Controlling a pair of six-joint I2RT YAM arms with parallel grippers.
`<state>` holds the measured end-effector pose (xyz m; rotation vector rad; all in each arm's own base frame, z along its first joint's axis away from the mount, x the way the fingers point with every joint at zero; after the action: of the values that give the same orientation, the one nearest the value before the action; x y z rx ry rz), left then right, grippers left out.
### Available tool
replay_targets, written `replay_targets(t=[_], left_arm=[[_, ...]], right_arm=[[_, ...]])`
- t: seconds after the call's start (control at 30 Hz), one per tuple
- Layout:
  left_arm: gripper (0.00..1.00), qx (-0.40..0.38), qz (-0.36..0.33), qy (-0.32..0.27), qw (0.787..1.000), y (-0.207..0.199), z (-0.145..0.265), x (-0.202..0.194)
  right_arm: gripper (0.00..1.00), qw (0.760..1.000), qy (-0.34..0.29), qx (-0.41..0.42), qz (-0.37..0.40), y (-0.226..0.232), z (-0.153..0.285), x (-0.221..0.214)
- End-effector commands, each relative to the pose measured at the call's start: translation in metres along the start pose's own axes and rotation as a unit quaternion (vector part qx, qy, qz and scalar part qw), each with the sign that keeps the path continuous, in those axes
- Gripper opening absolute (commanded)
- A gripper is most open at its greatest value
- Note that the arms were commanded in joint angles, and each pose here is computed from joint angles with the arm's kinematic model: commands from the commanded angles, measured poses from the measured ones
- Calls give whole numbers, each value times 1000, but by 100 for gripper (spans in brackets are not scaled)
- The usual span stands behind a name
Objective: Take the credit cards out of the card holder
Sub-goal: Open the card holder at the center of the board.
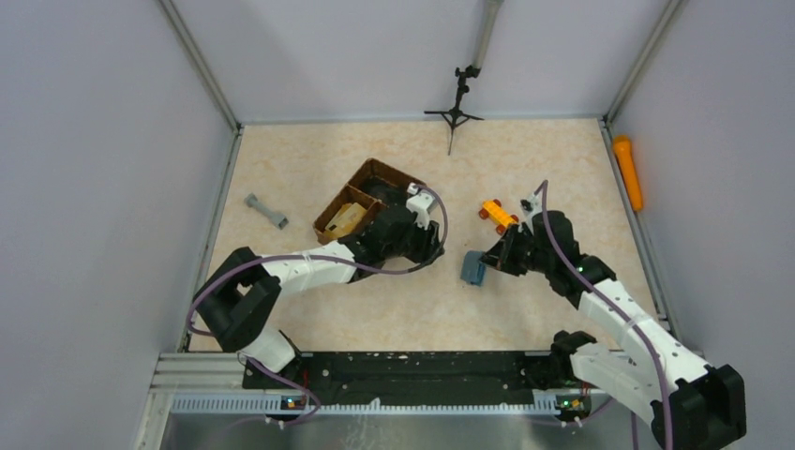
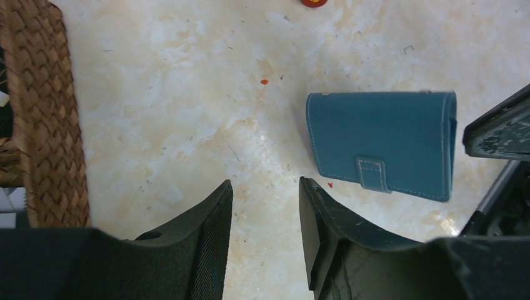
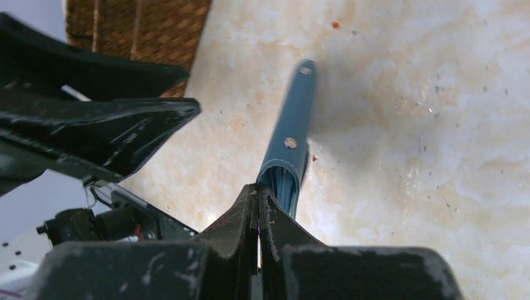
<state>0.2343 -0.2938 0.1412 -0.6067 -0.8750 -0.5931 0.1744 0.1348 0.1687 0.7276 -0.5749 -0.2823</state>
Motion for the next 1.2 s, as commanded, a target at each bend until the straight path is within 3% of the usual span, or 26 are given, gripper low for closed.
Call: replay_targets(t=[0.0,0.13,0.33,0.5,0.53,0.7,0.8,0.97,1.17], left_arm=[[47,-66,17,-13,998,-13,-5,10],[44,-91,20,29,995,-17,-19,3],[44,-58,33,46,997,-5,-25,-1],[45,-67,32,55,996,-7,-27,-2],[44,-77,36,62,994,-8,-28,-4],[35,-126,51,91,986,-18,-37,-10],[26,-147,61,107,981,-22,-43,-15],[1,-199,81,152,965,-36,-56,-23],[0,-235,78,166,955,-49,-60,-27]], right_arm=[[0,995,-19,20,94,32,17,18],[0,995,-5,25,93,42,10,17],[3,996,23,26,81,43,-10,12],[67,987,-19,-129,91,10,4,20],[73,983,-25,-158,92,1,5,19],[75,962,-55,-260,64,-37,2,16],[73,957,-70,-280,29,-63,-3,18],[72,967,-59,-247,-9,-84,-16,17],[73,988,4,-153,-34,-93,-33,0]])
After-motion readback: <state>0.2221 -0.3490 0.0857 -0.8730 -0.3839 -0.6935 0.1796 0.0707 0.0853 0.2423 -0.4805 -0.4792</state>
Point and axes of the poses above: each gripper's point midway between its finger pads, its own z axis back along the fingers, its own y axis along the line the jaws close on, x = y × z, the point moved 7 cm from there along z, back along the fingers, and after that the axes turned 6 degrees about -z, right-handed, at the moved point
